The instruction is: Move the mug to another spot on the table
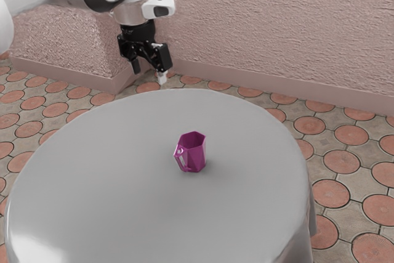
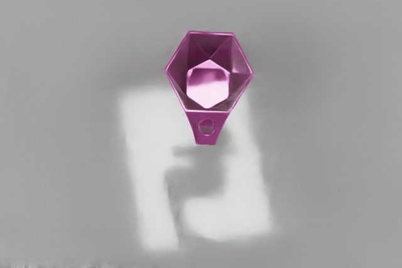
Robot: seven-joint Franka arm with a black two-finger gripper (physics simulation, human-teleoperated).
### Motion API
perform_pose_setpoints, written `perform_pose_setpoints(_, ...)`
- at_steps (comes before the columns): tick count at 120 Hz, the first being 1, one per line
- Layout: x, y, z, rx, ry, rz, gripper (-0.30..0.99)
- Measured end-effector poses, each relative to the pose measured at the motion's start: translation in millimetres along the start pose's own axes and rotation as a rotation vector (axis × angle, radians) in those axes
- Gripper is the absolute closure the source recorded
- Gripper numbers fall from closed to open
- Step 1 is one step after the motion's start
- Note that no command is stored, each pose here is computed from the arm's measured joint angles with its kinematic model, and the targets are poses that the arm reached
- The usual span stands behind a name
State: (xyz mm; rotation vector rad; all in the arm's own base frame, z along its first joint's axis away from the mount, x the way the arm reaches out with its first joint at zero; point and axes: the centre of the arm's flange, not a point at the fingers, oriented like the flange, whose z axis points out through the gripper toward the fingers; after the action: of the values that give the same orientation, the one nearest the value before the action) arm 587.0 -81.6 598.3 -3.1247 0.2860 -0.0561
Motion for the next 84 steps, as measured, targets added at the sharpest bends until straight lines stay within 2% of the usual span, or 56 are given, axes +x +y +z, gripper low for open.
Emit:
perform_pose_setpoints(12,-2,-9,-1,0.012,-0.001,-0.007,0.00)
perform_pose_setpoints(20,-7,-6,18,0.008,-0.041,0.001,0.00)
perform_pose_setpoints(34,-10,3,85,0.006,-0.123,0.018,0.00)
perform_pose_setpoints(53,-16,24,144,-0.013,-0.171,0.073,0.00)
perform_pose_setpoints(70,-30,24,188,-0.062,-0.186,0.119,0.00)
perform_pose_setpoints(84,-28,22,210,-0.086,-0.149,0.153,0.00)
